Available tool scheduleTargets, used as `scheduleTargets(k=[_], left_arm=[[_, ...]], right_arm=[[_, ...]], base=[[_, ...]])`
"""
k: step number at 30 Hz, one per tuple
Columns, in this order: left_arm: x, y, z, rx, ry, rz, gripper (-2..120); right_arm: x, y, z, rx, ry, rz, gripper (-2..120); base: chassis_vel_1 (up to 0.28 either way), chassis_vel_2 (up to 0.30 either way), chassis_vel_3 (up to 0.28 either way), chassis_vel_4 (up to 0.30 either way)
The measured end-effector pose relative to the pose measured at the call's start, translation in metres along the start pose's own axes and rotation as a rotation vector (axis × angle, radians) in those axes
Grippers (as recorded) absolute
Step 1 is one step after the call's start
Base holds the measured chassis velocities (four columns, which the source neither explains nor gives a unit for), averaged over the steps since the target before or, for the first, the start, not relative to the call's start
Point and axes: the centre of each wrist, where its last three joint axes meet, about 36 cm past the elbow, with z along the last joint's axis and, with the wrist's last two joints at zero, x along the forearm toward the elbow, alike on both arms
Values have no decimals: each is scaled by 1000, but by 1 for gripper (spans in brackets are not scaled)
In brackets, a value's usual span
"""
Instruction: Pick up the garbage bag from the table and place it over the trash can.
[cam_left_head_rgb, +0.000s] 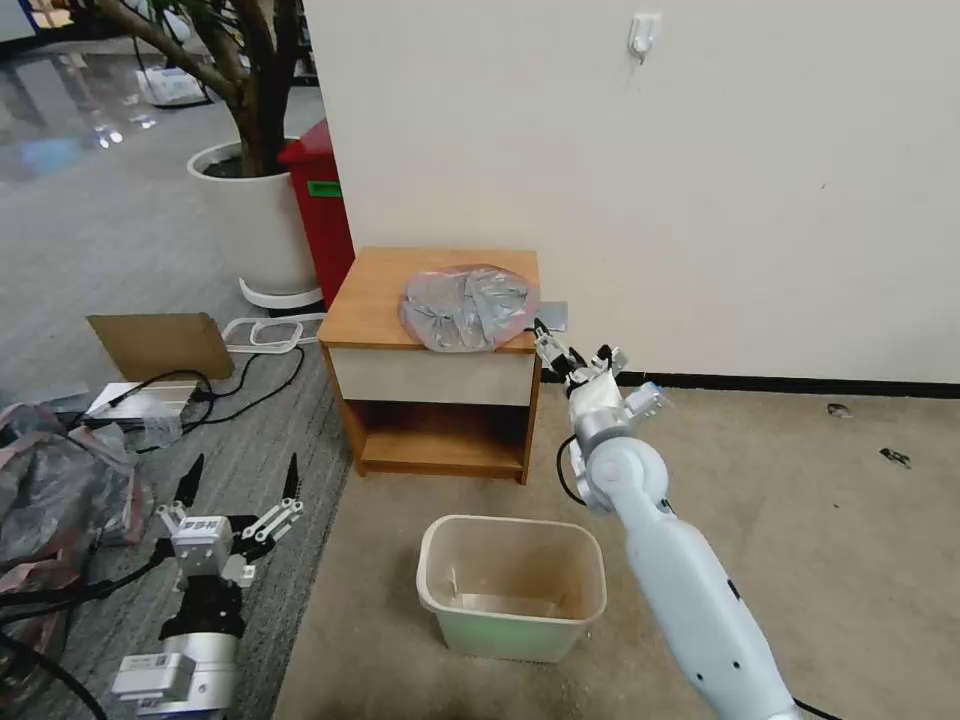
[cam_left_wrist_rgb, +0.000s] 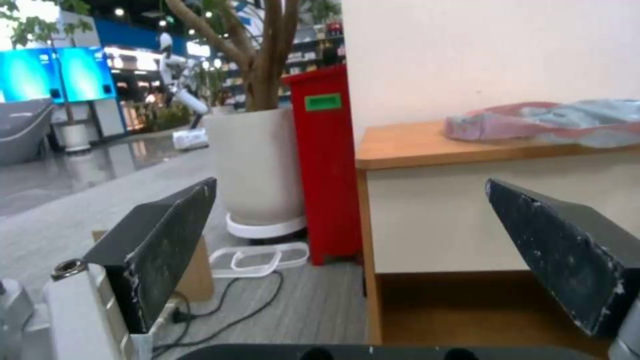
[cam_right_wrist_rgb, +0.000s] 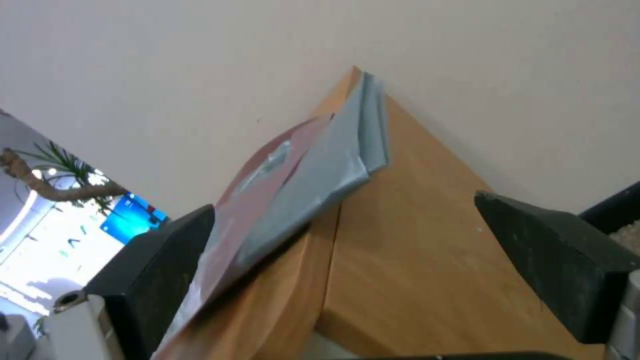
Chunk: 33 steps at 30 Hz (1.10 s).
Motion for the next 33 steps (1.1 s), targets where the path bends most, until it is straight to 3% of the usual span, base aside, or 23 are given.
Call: scheduleTargets(k=[9,13,18,20,27,30,33], left_arm=[[2,-9,10,2,22,6,100],[1,-11,11,0,23,9,100],[2,-10,11,-2,27,9,100],[5,-13,14,-3,39,8,100],[6,-15,16,-3,46,9,100],[7,-16,17,-2,48,9,100],[8,-17,18,-2,51,8,100]], right_arm=[[-13,-6,-2,-1,-7,-6,90],[-18,-6,3,-6,-7,-11,70],[-21,-4,4,-6,-14,-17,59],[-23,0,3,4,-22,-35,39],[-22,-1,5,22,-26,-42,18],[-22,-2,4,33,-30,-45,3],[-22,-3,3,39,-35,-44,0]], base=[[0,0,0,0],[0,0,0,0],[0,0,0,0],[0,0,0,0],[0,0,0,0],[0,0,0,0],[0,0,0,0]])
